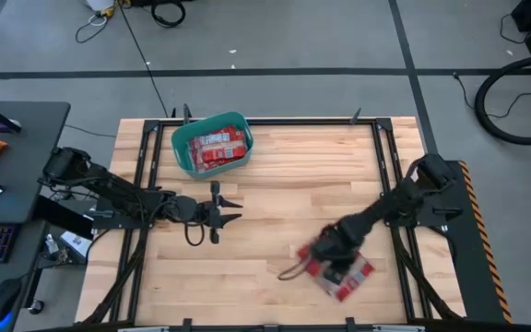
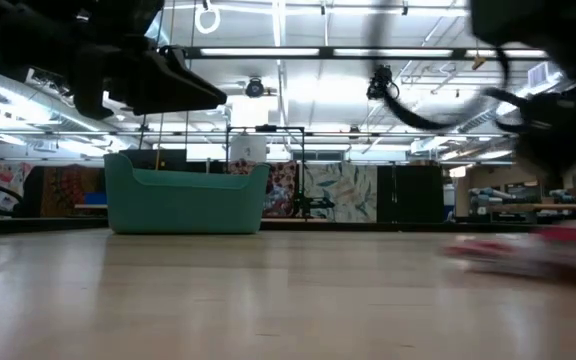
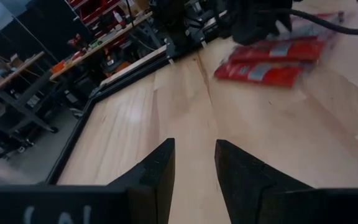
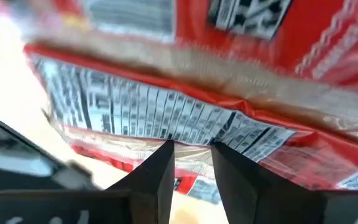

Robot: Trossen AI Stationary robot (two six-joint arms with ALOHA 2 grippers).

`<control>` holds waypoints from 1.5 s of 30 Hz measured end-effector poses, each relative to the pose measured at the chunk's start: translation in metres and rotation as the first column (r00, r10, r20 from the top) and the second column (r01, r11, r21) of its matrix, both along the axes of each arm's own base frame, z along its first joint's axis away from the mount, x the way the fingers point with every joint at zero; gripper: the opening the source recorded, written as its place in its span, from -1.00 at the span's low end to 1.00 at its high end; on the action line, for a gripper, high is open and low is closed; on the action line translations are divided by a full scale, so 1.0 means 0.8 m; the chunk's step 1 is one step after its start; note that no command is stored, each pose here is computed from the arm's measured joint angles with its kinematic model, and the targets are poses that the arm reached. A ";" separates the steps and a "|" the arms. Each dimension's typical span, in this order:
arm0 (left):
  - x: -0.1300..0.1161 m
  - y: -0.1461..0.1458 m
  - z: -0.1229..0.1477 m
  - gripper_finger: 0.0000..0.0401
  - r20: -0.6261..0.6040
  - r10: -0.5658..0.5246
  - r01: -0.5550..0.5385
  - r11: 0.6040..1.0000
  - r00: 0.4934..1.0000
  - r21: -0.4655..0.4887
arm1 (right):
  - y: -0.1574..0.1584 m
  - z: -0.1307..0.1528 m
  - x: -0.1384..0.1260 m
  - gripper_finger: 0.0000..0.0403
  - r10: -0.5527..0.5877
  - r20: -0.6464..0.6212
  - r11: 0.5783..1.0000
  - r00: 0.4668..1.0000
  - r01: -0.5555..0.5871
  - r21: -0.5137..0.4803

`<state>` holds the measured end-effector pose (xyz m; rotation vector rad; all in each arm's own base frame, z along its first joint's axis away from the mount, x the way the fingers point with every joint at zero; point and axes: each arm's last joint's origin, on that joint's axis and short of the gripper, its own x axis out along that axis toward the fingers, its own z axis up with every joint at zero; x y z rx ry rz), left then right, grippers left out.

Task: Sort popcorn bags into baskets
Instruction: Put the popcorn bag into the green bin

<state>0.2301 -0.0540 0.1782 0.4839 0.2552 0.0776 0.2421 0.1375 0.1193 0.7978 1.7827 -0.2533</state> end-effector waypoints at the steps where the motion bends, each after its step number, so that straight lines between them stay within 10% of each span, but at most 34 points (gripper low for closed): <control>1: 0.000 0.000 0.000 -0.40 -0.003 0.002 -0.002 1.000 1.000 -0.005 | -0.007 0.003 0.008 -0.42 0.018 0.046 1.000 0.999 -0.017 -0.018; 6: -0.001 0.000 -0.003 -0.40 -0.017 0.013 -0.013 0.999 1.000 -0.046 | -0.046 0.024 0.063 -0.43 0.141 0.336 0.967 0.931 -0.057 -0.248; 14: -0.003 0.001 -0.010 -0.40 -0.067 0.032 -0.039 0.994 0.997 -0.103 | -0.083 0.078 0.138 -0.43 0.387 0.641 0.879 0.663 -0.055 -0.473; 28: 0.005 0.001 -0.026 -0.40 -0.106 -0.062 0.028 0.954 0.992 -0.297 | -0.072 0.082 0.132 -0.38 0.710 0.434 0.641 0.555 -0.255 -0.724; 35: 0.023 0.016 -0.048 -0.40 -0.087 0.013 -0.044 0.931 0.996 -0.363 | -0.042 0.056 0.115 -0.25 0.845 0.223 0.419 0.485 -0.342 -0.841; 45: 0.057 0.026 -0.077 -0.40 -0.158 0.075 -0.130 0.918 0.985 -0.376 | -0.035 0.026 0.124 0.19 0.869 0.162 0.362 0.467 -0.377 -0.853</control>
